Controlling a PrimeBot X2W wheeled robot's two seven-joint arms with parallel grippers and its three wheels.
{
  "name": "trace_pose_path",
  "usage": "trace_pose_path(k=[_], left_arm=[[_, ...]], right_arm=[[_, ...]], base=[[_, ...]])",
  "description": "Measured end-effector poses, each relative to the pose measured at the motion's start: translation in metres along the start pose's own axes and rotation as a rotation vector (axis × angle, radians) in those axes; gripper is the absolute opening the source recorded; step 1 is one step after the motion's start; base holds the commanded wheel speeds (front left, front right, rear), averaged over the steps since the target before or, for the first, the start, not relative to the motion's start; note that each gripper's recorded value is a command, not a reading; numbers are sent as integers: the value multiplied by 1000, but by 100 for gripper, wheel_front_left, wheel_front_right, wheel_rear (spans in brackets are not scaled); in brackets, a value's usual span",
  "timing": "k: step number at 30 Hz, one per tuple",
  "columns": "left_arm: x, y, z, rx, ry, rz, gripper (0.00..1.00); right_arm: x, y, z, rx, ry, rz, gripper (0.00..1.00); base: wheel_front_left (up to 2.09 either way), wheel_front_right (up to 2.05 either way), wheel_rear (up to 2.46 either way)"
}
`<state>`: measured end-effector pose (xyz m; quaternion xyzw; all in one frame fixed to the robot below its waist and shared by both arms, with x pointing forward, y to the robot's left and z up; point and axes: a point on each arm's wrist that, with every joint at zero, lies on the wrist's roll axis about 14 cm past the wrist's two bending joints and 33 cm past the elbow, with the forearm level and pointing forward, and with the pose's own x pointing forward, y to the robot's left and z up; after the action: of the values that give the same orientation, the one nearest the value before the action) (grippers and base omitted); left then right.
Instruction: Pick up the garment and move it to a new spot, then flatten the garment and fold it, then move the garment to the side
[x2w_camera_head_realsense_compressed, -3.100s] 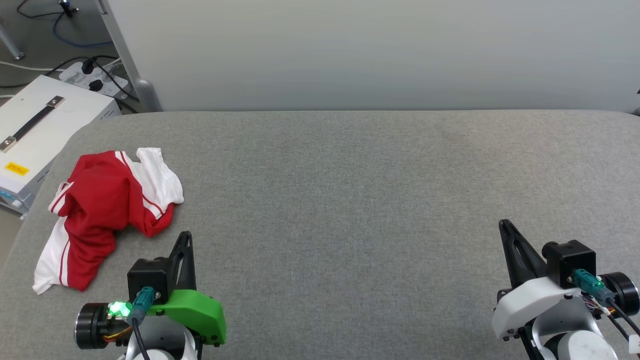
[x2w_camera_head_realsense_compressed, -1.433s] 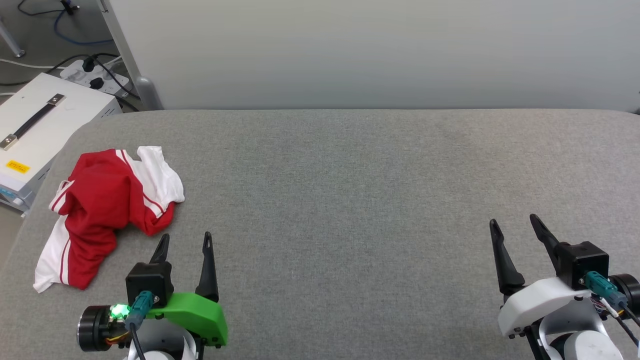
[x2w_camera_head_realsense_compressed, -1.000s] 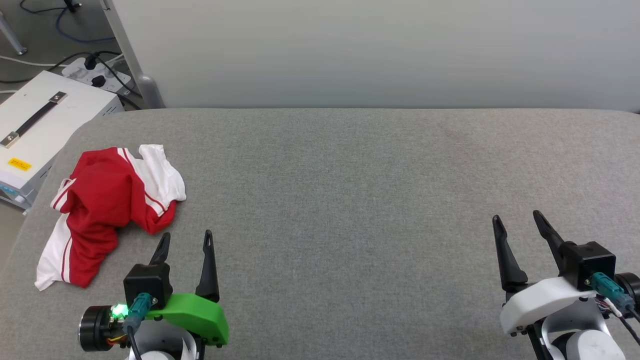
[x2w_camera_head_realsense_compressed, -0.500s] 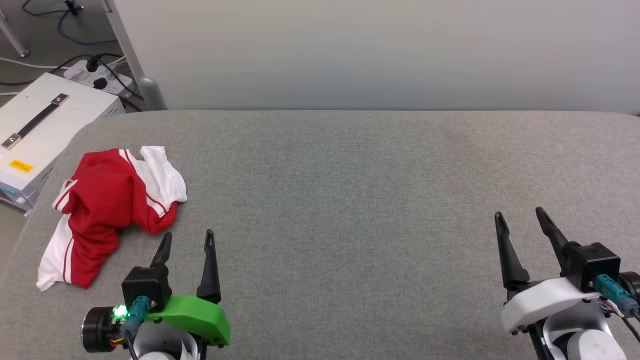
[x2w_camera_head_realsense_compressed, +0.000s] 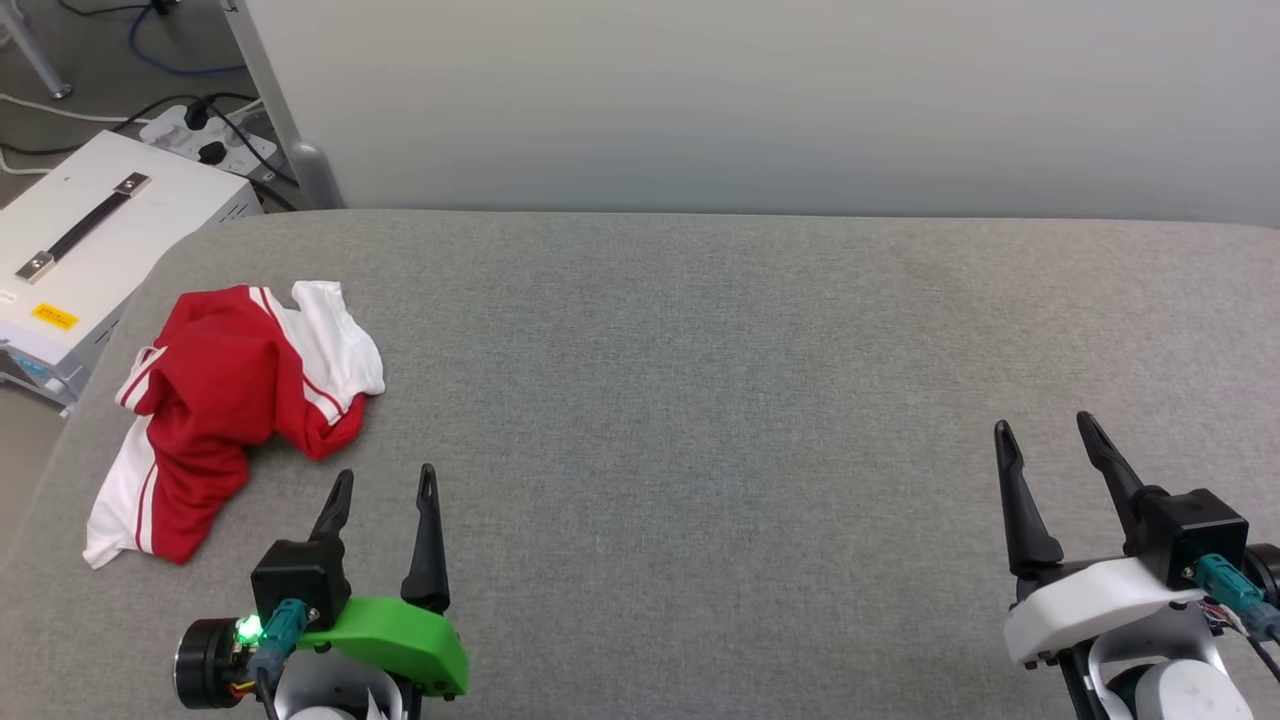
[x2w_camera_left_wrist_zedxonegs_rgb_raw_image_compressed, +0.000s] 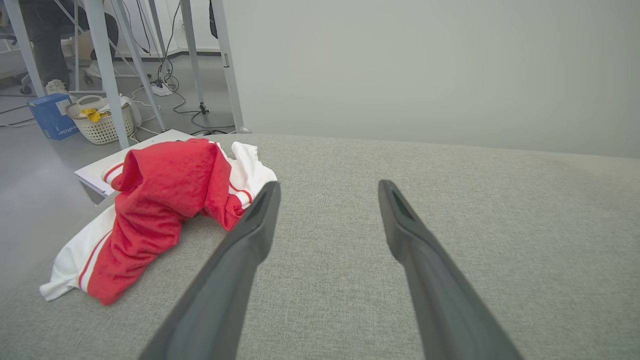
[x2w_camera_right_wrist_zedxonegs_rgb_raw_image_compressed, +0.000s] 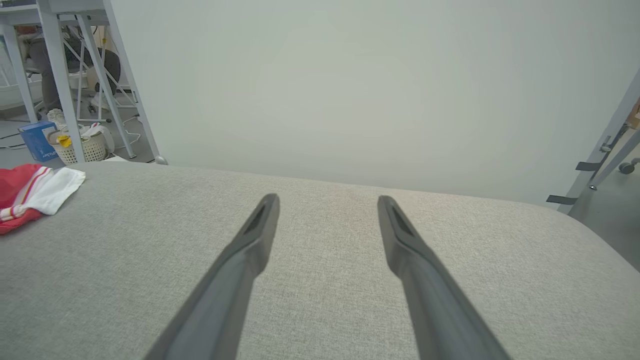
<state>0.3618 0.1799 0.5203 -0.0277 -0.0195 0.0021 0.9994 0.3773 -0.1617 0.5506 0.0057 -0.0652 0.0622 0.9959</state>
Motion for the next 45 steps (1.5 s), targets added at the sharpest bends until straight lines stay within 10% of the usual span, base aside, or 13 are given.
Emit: trace_pose_path(k=[45], left_arm=[[-80, 104, 13, -43, -87, 377, 100]], right_arm=[[45, 158, -18, 93, -24, 454, 100]], base=[[0, 0, 0]])
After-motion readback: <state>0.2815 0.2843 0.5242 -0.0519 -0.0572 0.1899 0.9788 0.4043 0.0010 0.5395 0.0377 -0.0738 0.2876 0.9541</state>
